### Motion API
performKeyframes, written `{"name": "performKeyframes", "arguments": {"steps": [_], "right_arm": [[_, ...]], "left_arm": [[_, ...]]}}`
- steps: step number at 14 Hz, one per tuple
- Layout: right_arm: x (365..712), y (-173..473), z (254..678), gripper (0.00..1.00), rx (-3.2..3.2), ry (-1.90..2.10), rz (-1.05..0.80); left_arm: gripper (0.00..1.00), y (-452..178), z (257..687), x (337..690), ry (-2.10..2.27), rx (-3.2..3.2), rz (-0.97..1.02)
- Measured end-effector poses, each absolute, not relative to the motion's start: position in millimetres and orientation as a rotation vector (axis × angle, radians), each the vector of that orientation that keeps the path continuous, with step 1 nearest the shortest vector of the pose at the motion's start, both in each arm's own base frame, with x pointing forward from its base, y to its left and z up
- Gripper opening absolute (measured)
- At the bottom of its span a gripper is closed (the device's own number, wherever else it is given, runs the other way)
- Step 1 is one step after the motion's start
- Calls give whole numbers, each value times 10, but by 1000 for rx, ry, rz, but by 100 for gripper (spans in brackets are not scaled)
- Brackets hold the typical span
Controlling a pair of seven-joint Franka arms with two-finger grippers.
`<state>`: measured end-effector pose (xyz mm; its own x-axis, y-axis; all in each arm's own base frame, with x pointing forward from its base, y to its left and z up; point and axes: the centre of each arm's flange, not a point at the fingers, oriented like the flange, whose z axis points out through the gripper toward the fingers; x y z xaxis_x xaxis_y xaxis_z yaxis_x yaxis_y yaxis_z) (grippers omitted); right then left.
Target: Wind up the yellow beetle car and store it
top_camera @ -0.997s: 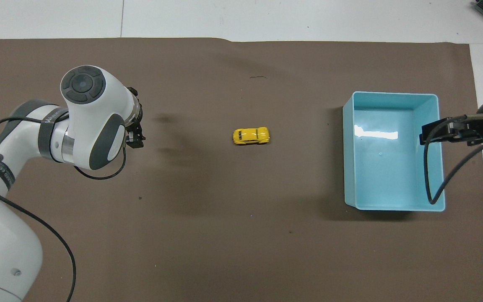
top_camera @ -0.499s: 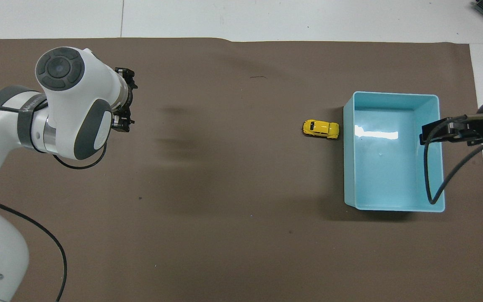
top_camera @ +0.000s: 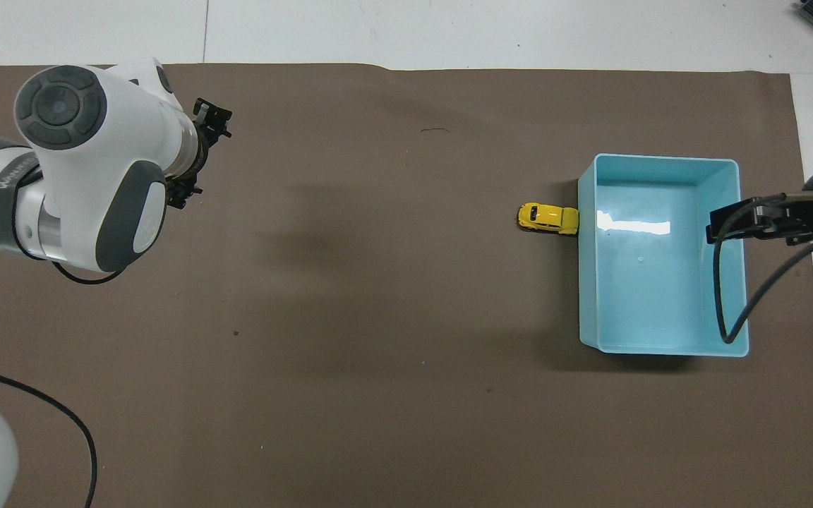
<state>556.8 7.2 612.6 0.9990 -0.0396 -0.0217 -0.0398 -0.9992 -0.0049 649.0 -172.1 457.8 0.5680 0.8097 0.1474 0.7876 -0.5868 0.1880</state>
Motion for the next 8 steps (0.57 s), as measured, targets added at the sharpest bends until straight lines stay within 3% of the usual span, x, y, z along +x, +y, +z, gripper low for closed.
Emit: {"name": "performKeyframes", "arguments": {"steps": [8], "right_arm": [[5569,-28,6125,100,-3135,90,34]], "left_arm": [[100,-1006,4929,6432,596,3079,319]]}}
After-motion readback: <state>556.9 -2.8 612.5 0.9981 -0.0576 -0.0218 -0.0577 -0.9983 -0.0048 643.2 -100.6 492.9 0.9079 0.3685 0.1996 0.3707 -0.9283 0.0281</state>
